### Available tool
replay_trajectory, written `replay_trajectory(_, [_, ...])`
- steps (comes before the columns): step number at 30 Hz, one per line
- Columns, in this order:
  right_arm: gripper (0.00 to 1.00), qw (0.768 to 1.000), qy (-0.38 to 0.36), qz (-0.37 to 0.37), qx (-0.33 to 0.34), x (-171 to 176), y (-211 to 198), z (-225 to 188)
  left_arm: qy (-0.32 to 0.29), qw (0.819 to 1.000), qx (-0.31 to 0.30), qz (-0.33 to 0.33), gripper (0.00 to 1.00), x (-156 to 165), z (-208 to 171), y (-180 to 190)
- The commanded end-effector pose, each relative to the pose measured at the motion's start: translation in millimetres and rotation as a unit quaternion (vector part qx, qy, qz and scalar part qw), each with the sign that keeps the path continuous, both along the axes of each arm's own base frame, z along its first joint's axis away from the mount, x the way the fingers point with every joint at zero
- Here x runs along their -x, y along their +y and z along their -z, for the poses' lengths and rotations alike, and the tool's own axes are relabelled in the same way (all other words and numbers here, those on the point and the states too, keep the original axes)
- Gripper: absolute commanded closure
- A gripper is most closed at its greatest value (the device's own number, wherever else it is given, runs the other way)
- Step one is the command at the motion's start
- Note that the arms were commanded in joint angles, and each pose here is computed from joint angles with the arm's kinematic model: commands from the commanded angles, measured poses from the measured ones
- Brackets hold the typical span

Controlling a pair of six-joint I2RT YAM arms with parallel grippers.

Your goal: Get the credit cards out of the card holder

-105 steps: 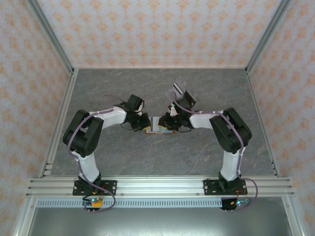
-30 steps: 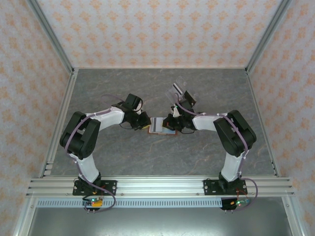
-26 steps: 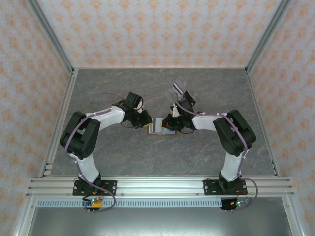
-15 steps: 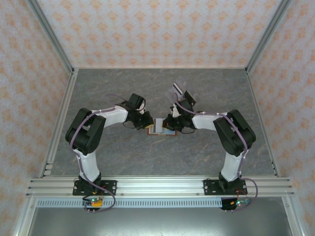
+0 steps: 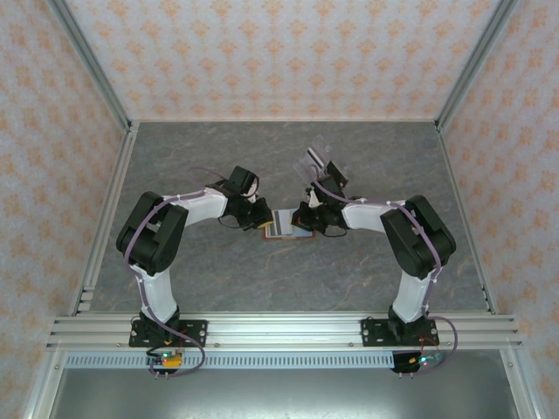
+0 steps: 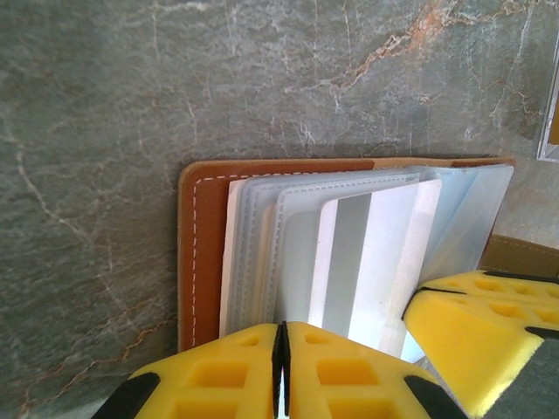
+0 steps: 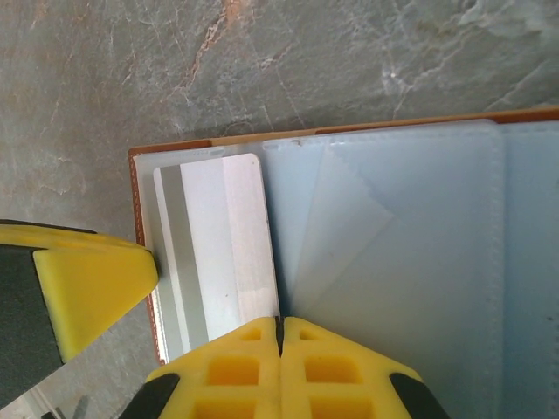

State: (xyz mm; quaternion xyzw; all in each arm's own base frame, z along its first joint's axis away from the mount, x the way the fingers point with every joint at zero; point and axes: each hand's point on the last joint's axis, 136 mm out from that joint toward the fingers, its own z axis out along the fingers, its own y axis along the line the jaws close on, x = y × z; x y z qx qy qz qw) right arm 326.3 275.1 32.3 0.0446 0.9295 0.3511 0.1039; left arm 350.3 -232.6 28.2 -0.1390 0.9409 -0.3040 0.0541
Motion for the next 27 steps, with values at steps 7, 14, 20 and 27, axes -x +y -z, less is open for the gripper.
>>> replay_trajectory(7, [1.0, 1.0, 0.006, -0.003, 0.02, 8.7, -12.4, 5.1, -0.023, 1.0, -0.005, 0.003, 0.87, -2.6, -27.5, 2.2])
replay_trajectory(14, [1.0, 1.0, 0.019, -0.009, 0.012, 14.8, -10.4, 5.1, -0.027, 0.999, 0.021, 0.008, 0.87, -4.7, -31.4, -13.1])
replay_trajectory(20, [1.0, 0.999, 0.012, 0.019, 0.032, 11.1, -20.3, 7.8, -0.01, 1.0, 0.018, 0.004, 0.87, -5.2, -16.5, -16.9])
replay_trajectory(27, [0.97, 1.0, 0.013, 0.022, 0.007, 9.7, -13.2, 3.9, -0.002, 1.0, 0.013, 0.001, 0.88, -3.7, -8.3, -16.4])
